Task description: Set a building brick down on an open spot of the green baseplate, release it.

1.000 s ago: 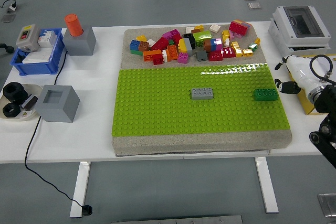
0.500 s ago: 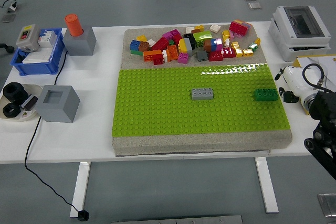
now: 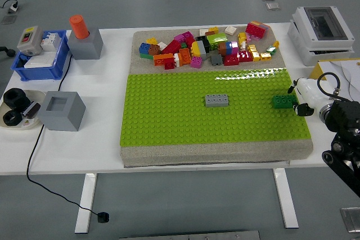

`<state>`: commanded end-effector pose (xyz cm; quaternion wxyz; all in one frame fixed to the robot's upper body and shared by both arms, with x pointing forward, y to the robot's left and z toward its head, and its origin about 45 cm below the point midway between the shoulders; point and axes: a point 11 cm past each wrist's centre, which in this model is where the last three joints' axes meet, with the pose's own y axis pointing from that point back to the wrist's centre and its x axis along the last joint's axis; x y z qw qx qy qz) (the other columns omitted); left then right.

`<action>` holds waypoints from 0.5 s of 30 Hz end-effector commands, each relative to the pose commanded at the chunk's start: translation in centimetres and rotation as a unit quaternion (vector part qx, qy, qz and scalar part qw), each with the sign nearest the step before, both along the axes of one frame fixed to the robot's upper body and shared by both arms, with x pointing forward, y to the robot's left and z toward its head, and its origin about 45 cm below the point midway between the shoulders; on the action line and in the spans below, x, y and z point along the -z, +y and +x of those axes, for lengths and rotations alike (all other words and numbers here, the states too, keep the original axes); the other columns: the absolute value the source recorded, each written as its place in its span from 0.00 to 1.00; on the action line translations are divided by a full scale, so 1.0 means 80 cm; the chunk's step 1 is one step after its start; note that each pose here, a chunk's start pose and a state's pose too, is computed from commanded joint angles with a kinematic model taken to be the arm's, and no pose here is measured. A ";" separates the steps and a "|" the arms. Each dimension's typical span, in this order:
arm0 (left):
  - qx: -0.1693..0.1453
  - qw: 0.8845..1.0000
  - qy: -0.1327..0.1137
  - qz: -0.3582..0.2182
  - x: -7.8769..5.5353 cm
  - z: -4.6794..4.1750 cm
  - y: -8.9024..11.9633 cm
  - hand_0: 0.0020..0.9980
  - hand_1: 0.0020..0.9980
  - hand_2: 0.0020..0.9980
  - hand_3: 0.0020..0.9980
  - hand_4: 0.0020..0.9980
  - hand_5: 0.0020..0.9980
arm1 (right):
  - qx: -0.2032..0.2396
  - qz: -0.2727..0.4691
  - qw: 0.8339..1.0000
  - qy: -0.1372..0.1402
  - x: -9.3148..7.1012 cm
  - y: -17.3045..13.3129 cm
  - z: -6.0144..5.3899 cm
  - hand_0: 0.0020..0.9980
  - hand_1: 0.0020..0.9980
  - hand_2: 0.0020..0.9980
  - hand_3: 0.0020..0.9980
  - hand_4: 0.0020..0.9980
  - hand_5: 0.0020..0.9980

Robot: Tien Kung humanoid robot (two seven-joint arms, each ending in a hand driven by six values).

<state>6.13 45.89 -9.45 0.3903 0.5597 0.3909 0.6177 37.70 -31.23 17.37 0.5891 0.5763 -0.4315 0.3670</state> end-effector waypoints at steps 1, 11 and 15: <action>0.000 1.000 0.000 0.000 0.000 0.000 0.000 0.66 0.64 0.65 0.66 0.71 0.21 | 0.000 0.000 1.000 0.000 0.000 0.000 0.000 0.82 0.85 0.91 0.70 0.62 0.05; 0.001 1.000 0.000 0.000 0.000 0.001 -0.001 0.66 0.64 0.65 0.67 0.71 0.21 | -0.001 0.002 1.000 0.009 0.008 0.005 0.002 0.82 0.85 0.92 0.72 0.64 0.05; 0.001 1.000 0.000 -0.001 0.000 0.001 -0.001 0.66 0.64 0.65 0.67 0.71 0.21 | -0.001 0.004 1.000 0.010 0.010 0.006 0.004 0.82 0.85 0.92 0.72 0.64 0.05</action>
